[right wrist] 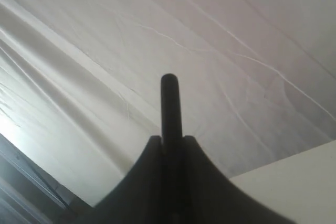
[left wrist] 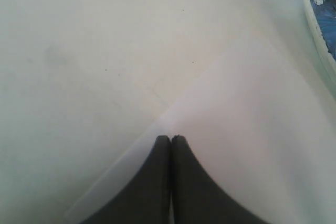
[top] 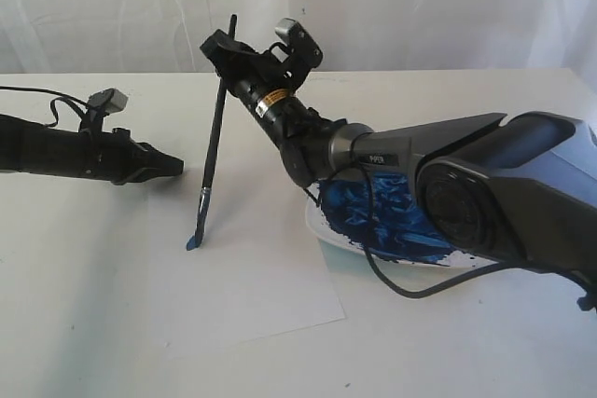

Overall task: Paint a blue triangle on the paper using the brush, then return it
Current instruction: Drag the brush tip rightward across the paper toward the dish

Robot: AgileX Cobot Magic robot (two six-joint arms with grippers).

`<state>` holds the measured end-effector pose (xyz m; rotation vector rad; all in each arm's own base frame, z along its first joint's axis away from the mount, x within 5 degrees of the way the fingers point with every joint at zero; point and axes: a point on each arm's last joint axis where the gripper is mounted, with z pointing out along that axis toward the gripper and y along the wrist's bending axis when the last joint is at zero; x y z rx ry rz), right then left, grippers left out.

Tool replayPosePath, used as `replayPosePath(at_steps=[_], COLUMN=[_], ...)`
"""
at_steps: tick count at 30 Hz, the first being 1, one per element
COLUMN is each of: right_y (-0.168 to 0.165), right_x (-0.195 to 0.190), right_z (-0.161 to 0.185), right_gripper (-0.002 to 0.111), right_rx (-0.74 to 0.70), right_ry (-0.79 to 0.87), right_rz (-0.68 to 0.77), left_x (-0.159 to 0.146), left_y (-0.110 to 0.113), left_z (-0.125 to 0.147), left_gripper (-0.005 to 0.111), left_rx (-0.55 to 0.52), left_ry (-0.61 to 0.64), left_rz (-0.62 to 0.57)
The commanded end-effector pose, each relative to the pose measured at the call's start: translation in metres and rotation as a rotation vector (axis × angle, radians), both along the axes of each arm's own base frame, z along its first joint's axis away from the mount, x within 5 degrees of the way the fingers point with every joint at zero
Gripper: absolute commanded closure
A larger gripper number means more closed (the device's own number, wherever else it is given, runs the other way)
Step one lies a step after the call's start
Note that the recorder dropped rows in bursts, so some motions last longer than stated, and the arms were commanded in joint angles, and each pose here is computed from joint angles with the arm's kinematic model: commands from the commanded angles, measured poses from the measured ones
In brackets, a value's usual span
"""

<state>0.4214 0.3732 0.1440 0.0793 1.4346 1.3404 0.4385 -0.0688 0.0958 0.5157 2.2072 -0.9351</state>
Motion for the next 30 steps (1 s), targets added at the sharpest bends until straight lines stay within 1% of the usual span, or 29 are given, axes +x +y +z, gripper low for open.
replayPosePath(at_steps=[1, 3, 6, 8, 12, 16, 21, 26, 30], right_y=[0.002, 0.005, 0.005, 0.004, 0.003, -0.008, -0.016, -0.023, -0.031], right_x=[-0.003, -0.006, -0.007, -0.007, -0.007, 0.003, 0.011, 0.019, 0.025], right_z=[0.005, 0.004, -0.011, -0.016, -0.013, -0.008, -0.002, -0.006, -0.006], right_gripper=[0.108, 0.108, 0.108, 0.108, 0.108, 0.108, 0.108, 0.108, 0.108], right_rx=[0.001, 0.004, 0.014, 0.034, 0.047, 0.041, 0.040, 0.057, 0.063], right_ry=[-0.070, -0.070, -0.062, -0.088, -0.115, -0.114, -0.088, -0.011, -0.006], right_rz=[-0.024, -0.023, -0.055, -0.058, -0.065, -0.086, -0.089, -0.090, -0.106], left_x=[0.000, 0.000, 0.000, 0.000, 0.000, -0.001, 0.000, 0.000, 0.000], left_y=[0.005, 0.005, 0.005, 0.005, 0.005, 0.005, 0.005, 0.006, 0.006], left_z=[-0.011, -0.011, -0.011, -0.011, -0.011, -0.012, -0.012, -0.013, -0.012], left_gripper=[0.107, 0.107, 0.107, 0.107, 0.107, 0.107, 0.107, 0.107, 0.107], left_rx=[0.070, 0.070, 0.070, 0.071, 0.071, 0.075, 0.077, 0.089, 0.082], left_ry=[0.016, 0.016, 0.016, 0.016, 0.016, 0.016, 0.016, 0.015, 0.015], left_rz=[0.026, 0.026, 0.026, 0.025, 0.025, 0.020, 0.022, 0.033, 0.027])
